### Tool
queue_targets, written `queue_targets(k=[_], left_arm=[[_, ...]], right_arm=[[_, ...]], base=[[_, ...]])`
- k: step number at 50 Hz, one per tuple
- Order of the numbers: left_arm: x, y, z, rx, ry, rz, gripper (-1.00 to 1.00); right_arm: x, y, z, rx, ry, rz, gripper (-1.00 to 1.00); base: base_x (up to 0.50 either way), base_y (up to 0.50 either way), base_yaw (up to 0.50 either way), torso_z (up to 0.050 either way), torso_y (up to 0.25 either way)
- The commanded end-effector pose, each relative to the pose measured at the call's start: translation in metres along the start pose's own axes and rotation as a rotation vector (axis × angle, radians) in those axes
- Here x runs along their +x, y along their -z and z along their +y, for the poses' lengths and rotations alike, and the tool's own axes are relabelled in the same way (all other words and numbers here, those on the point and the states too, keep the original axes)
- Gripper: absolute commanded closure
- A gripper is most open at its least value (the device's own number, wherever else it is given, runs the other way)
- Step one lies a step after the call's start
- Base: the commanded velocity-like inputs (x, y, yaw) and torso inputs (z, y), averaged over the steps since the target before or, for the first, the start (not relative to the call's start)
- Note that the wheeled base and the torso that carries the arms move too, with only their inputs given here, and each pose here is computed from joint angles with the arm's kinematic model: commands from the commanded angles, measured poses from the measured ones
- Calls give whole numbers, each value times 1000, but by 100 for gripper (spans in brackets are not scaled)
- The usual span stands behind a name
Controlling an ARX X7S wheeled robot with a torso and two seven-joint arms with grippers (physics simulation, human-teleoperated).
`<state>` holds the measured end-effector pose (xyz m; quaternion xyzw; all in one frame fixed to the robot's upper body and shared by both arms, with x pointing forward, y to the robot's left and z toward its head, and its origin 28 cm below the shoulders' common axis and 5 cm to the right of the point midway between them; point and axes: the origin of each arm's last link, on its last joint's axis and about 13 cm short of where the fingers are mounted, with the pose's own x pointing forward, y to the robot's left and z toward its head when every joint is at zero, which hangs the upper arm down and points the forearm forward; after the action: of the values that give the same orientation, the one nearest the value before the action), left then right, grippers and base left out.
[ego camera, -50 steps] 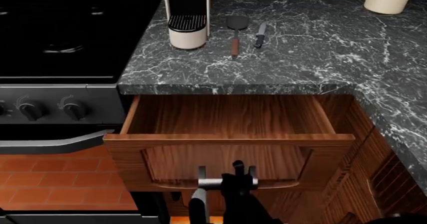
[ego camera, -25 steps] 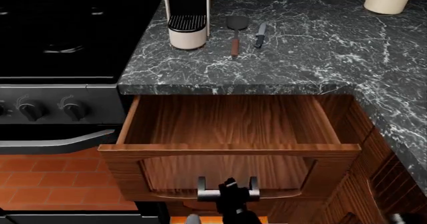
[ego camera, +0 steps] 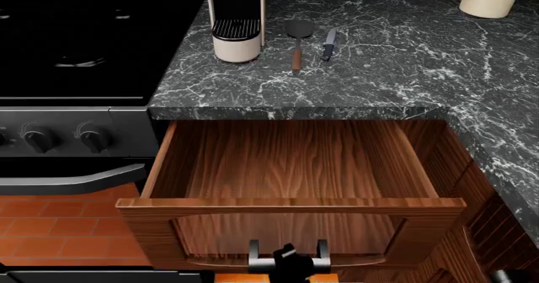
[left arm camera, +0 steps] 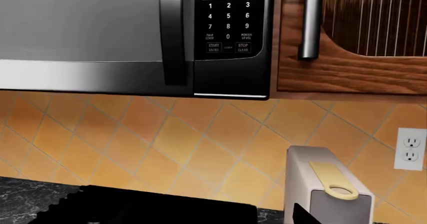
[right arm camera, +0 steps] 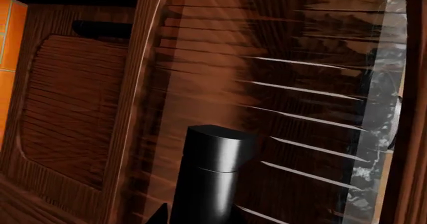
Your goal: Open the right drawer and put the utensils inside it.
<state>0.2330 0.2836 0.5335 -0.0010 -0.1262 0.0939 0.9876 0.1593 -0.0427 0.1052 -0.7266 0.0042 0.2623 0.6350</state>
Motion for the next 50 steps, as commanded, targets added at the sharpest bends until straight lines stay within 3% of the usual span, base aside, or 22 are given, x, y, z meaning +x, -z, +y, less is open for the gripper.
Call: queue_targets(k=[1,16,17,34,36,50], left_arm=[[-1,-3,1,-6,-2,-6,-100],[-1,-3,1,-7,-1,-5,-100],[-1,-3,1,-8,0,-7,-100],[-1,-3,1,-8,-1,-7,-100],[-1,-3,0,-9,-1,-6,-100],[0,-3,1,-10,-1,-5,-100]], right_arm=[[-34,-33,-13,84,68,-312,100],[-34,-34,-13,83,71,-322,100],[-33,-35,-14,90,88,-322,-100],[-32,-34,-14,77,88,-329,-100],[-28,-33,-14,45,119,-395,-100],[-29,-31,-20,38,163,-441,-100]], base=[[0,7,10,0,0],[-1,8,10,0,0],[0,8,10,0,0],[0,0,0,0,0],[0,0,0,0,0],[0,0,0,0,0]])
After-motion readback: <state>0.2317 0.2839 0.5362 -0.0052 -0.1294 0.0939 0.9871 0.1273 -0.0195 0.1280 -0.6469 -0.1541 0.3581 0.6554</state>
